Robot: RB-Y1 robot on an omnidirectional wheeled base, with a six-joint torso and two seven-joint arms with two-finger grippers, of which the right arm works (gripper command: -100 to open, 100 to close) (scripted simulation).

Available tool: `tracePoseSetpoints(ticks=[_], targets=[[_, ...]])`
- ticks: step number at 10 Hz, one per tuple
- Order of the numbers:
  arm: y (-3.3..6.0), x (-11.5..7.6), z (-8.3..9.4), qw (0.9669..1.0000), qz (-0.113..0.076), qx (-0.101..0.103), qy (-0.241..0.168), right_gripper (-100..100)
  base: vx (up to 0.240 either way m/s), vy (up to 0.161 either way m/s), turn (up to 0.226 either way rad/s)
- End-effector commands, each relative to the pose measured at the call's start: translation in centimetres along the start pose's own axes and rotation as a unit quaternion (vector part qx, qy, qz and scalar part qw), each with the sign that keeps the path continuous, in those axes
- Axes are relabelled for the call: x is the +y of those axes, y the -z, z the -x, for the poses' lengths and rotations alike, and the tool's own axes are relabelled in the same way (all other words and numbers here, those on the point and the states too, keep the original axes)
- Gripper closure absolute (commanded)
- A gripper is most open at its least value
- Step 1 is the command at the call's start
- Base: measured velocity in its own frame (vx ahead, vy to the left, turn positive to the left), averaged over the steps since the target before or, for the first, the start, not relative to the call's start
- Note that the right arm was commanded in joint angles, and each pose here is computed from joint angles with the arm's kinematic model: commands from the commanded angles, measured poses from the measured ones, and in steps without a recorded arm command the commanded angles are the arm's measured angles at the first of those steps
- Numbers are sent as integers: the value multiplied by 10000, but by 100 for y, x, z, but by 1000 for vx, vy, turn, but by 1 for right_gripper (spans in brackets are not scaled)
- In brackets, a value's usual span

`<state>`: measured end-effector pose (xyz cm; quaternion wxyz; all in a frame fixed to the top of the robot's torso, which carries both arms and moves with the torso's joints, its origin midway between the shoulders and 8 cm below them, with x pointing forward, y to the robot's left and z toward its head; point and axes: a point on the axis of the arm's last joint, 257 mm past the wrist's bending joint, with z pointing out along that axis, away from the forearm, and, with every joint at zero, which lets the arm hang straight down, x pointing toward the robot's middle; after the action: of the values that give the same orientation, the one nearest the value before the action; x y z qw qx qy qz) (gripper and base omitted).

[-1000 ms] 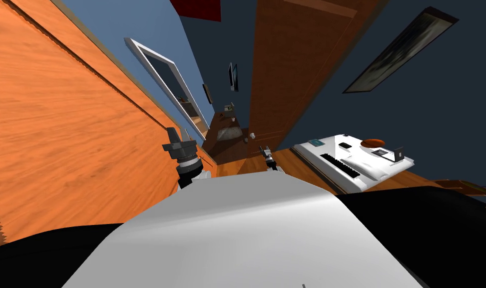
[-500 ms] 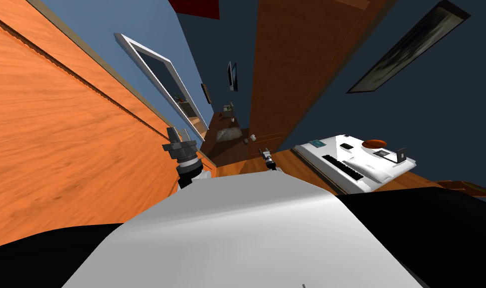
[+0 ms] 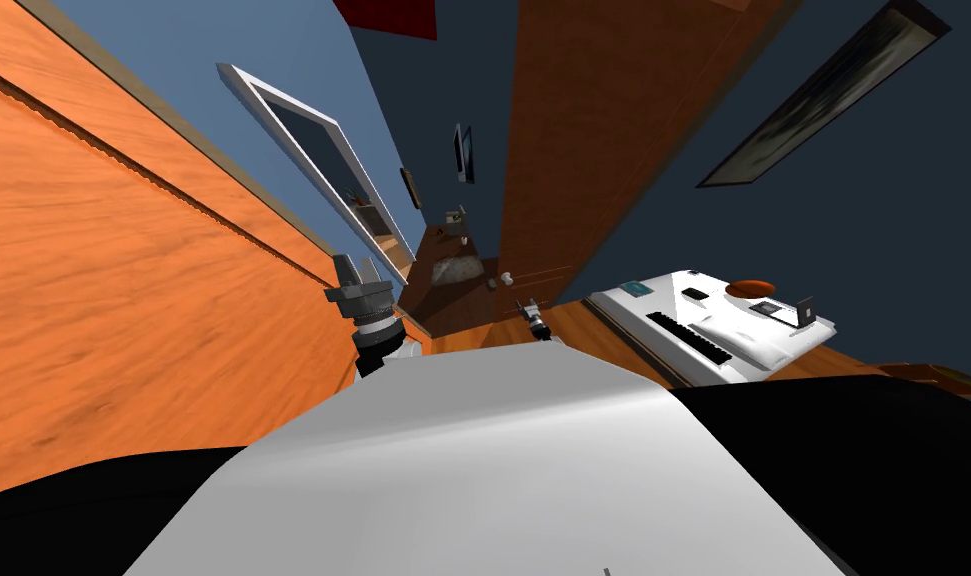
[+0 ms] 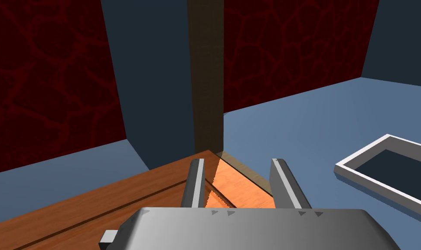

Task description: Pull the door open

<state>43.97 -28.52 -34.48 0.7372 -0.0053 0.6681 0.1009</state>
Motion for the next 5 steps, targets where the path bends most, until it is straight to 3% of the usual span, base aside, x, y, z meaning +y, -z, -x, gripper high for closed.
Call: tracePoseSetpoints(ticks=[1, 5], targets=[[35, -9, -96, 9998, 19, 118, 149, -100, 119, -5, -23], [112, -22, -319, 9983, 66, 380, 448, -100, 126, 15, -19]])
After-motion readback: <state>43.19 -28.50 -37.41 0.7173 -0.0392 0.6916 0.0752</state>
